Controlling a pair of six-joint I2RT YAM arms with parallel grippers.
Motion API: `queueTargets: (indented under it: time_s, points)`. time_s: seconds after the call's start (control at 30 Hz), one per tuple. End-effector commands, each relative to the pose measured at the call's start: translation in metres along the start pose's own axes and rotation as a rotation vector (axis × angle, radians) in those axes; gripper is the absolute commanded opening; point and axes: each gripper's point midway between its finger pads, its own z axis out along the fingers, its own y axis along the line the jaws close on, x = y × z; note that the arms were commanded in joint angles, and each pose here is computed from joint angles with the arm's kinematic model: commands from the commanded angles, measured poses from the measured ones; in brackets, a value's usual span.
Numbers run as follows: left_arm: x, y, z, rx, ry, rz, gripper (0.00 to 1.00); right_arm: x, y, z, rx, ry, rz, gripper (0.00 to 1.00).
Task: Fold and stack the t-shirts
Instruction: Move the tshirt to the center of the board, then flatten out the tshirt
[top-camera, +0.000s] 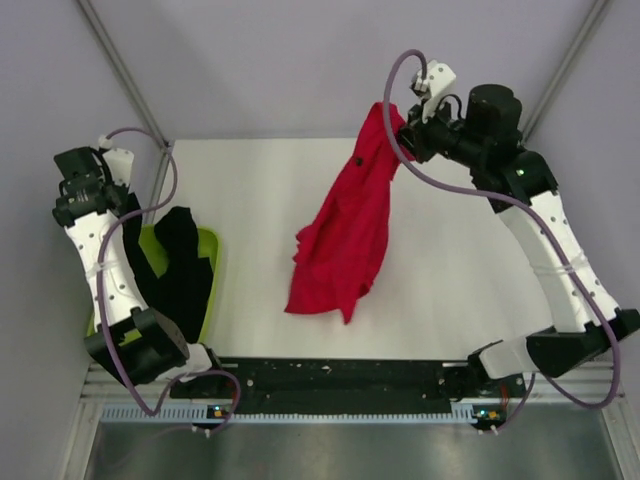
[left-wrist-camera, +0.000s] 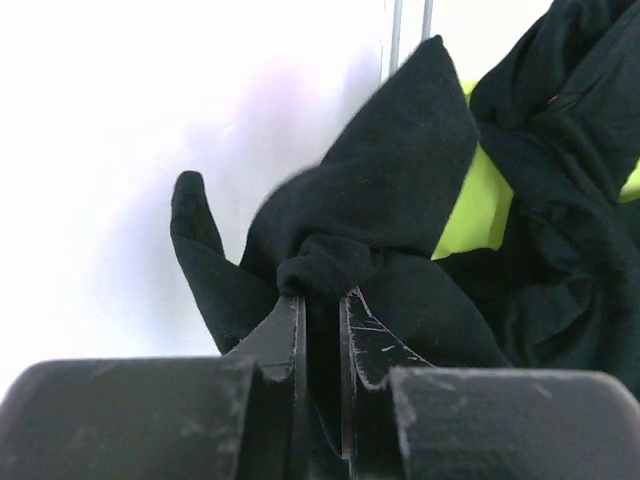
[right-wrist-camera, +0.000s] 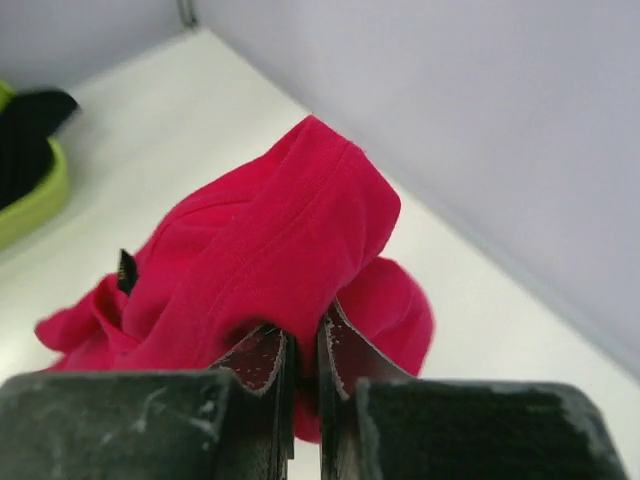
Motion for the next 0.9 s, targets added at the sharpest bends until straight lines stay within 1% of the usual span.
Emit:
queueTargets:
  time_s: [0.0,0.03,0.07,0.1,0.13,0.17,0.2,0.23,0.3,0.37,0.4,0.43,0.47,0.5,0.57,0.6,0.63,0.7,0.77,0.8,0.87]
  points:
    - [0.024,-0.009,0.029,0.042,0.078,0.062,0.04,0.127,-0.038,0.025,0.129,0.280,0.238,0.00]
    - [0.031,-0.022,0.034,0.095,0.104,0.086,0.17,0.152,-0.057,0.021,0.218,0.329,0.297,0.07]
    - [0.033,-0.033,0.036,0.134,0.119,0.109,0.46,0.181,-0.083,0.012,0.343,0.390,0.356,0.41]
    - [0.032,-0.042,0.036,0.153,0.129,0.124,0.59,0.208,-0.106,0.003,0.455,0.443,0.415,0.70]
    - [0.025,-0.054,0.035,0.174,0.114,0.152,0.79,0.234,-0.132,-0.012,0.577,0.495,0.449,0.84]
    - [0.015,-0.064,0.034,0.187,0.088,0.177,0.82,0.257,-0.151,-0.021,0.654,0.543,0.482,0.93]
    - [0.004,-0.072,0.030,0.198,0.052,0.198,0.99,0.269,-0.165,-0.028,0.707,0.571,0.512,0.99]
    - [-0.010,-0.083,0.023,0.216,0.007,0.229,0.99,0.281,-0.174,-0.034,0.747,0.611,0.539,0.99]
    - [-0.038,-0.110,0.006,0.270,-0.091,0.291,0.99,0.287,-0.168,-0.036,0.740,0.670,0.547,0.99]
    - [-0.064,-0.151,-0.019,0.404,-0.218,0.351,0.99,0.287,-0.150,-0.036,0.710,0.682,0.535,0.97]
    - [-0.075,-0.176,-0.036,0.507,-0.279,0.380,0.98,0.286,-0.136,-0.037,0.689,0.688,0.526,0.96]
    - [-0.080,-0.202,-0.050,0.621,-0.313,0.402,0.95,0.288,-0.119,-0.038,0.657,0.702,0.516,0.92]
    - [-0.081,-0.232,-0.068,0.759,-0.341,0.430,0.89,0.292,-0.102,-0.039,0.627,0.717,0.514,0.88]
    - [-0.077,-0.260,-0.081,0.876,-0.352,0.469,0.79,0.297,-0.080,-0.040,0.580,0.733,0.517,0.83]
    - [-0.054,-0.315,-0.106,1.078,-0.344,0.589,0.52,0.309,-0.032,-0.042,0.455,0.766,0.565,0.73]
    - [-0.038,-0.340,-0.116,1.152,-0.329,0.669,0.46,0.315,-0.004,-0.045,0.377,0.787,0.597,0.71]
    - [-0.020,-0.363,-0.121,1.212,-0.299,0.740,0.42,0.321,0.013,-0.049,0.356,0.803,0.625,0.69]
    - [0.016,-0.402,-0.129,1.293,-0.243,0.880,0.42,0.332,0.048,-0.057,0.300,0.836,0.667,0.68]
    - [0.048,-0.433,-0.131,1.316,-0.211,1.003,0.51,0.344,0.073,-0.070,0.292,0.890,0.688,0.68]
    - [0.062,-0.445,-0.128,1.315,-0.199,1.049,0.58,0.348,0.081,-0.076,0.297,0.911,0.704,0.68]
    - [0.089,-0.467,-0.131,1.342,-0.190,1.141,0.64,0.359,0.101,-0.085,0.292,0.955,0.755,0.68]
